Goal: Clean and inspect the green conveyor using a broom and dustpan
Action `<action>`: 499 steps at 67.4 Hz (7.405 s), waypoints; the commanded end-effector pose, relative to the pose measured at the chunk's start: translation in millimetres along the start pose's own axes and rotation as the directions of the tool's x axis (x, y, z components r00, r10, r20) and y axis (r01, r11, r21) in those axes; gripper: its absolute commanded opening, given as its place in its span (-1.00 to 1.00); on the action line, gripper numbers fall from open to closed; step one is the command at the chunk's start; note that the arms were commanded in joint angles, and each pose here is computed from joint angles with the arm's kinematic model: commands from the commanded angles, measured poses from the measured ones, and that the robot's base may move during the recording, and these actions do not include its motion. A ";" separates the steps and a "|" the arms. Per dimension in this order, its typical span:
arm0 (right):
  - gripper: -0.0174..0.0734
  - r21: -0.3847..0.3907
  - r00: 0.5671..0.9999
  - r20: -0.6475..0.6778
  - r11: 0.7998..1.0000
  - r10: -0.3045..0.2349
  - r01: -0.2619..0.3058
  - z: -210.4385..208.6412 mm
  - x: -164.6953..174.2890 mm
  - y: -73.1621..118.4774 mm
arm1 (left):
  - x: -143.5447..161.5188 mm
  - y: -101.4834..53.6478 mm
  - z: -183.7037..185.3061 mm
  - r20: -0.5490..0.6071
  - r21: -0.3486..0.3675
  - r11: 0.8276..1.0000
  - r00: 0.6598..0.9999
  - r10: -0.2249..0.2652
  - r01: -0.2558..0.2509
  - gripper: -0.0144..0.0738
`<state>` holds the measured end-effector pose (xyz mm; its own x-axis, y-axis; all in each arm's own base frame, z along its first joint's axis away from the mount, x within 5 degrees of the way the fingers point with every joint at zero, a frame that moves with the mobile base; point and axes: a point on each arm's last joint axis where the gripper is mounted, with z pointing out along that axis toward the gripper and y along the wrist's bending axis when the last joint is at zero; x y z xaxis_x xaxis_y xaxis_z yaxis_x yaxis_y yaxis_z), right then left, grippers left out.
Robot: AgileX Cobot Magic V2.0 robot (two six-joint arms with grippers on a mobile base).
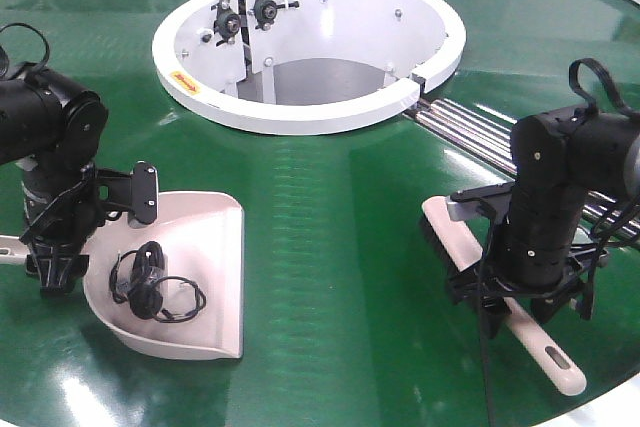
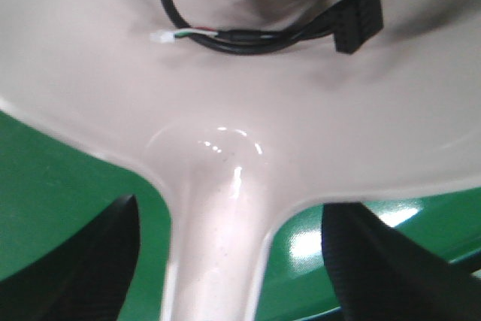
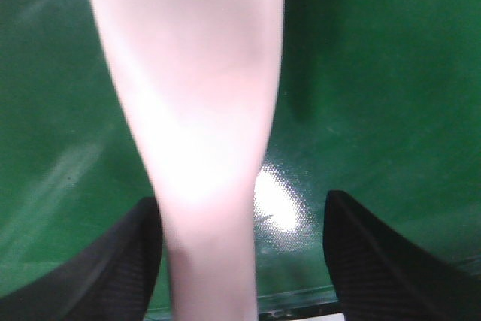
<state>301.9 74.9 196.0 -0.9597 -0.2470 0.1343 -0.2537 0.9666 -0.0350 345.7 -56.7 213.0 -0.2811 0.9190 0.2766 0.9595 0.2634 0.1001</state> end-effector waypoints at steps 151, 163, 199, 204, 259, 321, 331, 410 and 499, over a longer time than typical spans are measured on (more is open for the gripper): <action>0.39 0.033 -0.147 0.988 0.999 -0.039 -0.043 -74.5 287.2 -2.8 | 139.5 -255.2 -92.6 0.975 0.221 0.566 -0.178 -0.130 0.794 0.42; 0.39 0.045 -0.281 0.958 0.998 -0.054 -0.038 -49.9 275.9 -0.2 | 136.1 -261.9 -59.7 0.972 0.223 0.529 -0.230 -0.054 0.819 0.42; -0.64 0.023 -0.208 0.978 0.999 -0.028 -0.026 -29.9 267.3 0.5 | 126.5 -254.5 -40.5 0.974 0.224 0.521 -0.200 -0.103 0.824 -0.69; -0.64 0.023 -0.208 0.978 0.999 -0.028 -0.026 -29.9 267.3 0.5 | 126.8 -254.5 -40.9 0.974 0.224 0.520 -0.203 -0.098 0.824 -0.69; -0.64 0.024 -0.207 0.978 0.999 -0.029 -0.027 -29.8 267.3 0.5 | 123.5 -257.5 -19.2 0.970 0.241 0.498 -0.229 -0.087 0.833 -0.69; -0.64 0.024 -0.207 0.978 0.999 -0.029 -0.027 -29.8 267.3 0.5 | 129.5 -264.4 23.4 0.943 0.324 0.269 -0.334 -0.009 0.907 -0.69; -0.64 0.024 -0.207 0.978 0.999 -0.029 -0.027 -29.8 267.3 0.5 | 129.4 -264.4 23.1 0.943 0.324 0.272 -0.334 -0.009 0.906 -0.69; -0.64 -0.030 -0.126 0.992 0.956 -0.008 -0.292 20.1 260.7 -12.2 | 129.4 -264.3 23.2 0.943 0.324 0.272 -0.334 -0.010 0.906 -0.69; -0.64 -0.033 -0.177 0.984 0.958 -0.019 -0.284 31.3 255.6 -11.9 | 129.4 -264.3 23.2 0.943 0.324 0.272 -0.334 -0.010 0.906 -0.69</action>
<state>56.8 -1.9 195.1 -0.0318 -0.0308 -0.9990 0.0286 0.9991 -0.0317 56.7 -0.3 201.9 0.0409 -0.0221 -0.9989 0.0067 0.9997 -0.0218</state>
